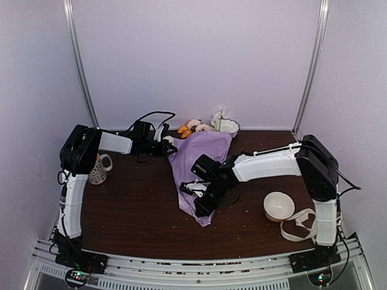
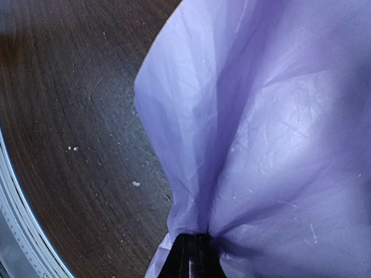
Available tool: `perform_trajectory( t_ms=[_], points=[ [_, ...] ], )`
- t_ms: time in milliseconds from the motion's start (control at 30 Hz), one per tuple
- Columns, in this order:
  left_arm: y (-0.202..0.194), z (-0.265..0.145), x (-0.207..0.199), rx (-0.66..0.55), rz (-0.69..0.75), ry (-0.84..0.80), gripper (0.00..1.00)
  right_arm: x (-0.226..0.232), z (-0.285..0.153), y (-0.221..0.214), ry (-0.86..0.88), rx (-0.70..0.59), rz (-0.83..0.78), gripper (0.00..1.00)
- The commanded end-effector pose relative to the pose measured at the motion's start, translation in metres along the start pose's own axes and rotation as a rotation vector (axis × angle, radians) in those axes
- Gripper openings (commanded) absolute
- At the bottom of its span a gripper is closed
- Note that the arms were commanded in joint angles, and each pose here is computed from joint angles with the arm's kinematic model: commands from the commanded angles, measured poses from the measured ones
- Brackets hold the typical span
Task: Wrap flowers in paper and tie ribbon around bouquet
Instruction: Press the fold line on the folded wrapping paper.
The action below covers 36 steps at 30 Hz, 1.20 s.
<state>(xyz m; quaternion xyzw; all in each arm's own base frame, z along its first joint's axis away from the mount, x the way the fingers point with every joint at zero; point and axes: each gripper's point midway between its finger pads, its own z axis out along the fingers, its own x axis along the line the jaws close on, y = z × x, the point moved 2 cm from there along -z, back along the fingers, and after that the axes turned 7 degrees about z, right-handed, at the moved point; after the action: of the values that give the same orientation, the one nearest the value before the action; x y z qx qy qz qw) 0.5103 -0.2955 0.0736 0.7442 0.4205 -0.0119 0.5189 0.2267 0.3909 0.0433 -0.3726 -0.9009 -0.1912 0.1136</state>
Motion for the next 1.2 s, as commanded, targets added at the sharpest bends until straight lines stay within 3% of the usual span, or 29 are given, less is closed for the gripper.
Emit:
perform_trajectory(
  t_ms=[0,167,267,333,433,800,1000,1167],
  points=[
    [0.006,-0.001,0.010,-0.021,-0.003,0.021,0.00,-0.015,0.003,-0.036,-0.101,0.129,-0.024,0.06],
    [0.010,-0.004,-0.001,-0.033,0.026,-0.033,0.03,-0.016,0.004,-0.034,-0.107,0.124,-0.028,0.07],
    [0.019,-0.017,-0.019,-0.069,0.033,-0.091,0.39,-0.017,0.006,-0.033,-0.112,0.125,-0.028,0.06],
    [0.032,-0.036,-0.035,-0.111,0.065,-0.103,0.49,-0.016,0.006,-0.032,-0.111,0.125,-0.029,0.07],
    [0.032,-0.057,-0.049,-0.112,0.078,-0.087,0.56,-0.017,0.007,-0.032,-0.110,0.124,-0.029,0.06],
    [-0.082,-0.056,-0.128,0.176,0.019,-0.253,0.59,-0.016,0.010,-0.028,-0.112,0.101,-0.024,0.06],
    [-0.104,-0.048,-0.128,0.214,-0.032,-0.283,0.57,-0.015,0.010,-0.028,-0.112,0.091,-0.028,0.06],
    [-0.122,-0.042,-0.143,0.296,0.006,-0.326,0.57,-0.016,0.010,-0.027,-0.119,0.086,-0.025,0.07]
  ],
)
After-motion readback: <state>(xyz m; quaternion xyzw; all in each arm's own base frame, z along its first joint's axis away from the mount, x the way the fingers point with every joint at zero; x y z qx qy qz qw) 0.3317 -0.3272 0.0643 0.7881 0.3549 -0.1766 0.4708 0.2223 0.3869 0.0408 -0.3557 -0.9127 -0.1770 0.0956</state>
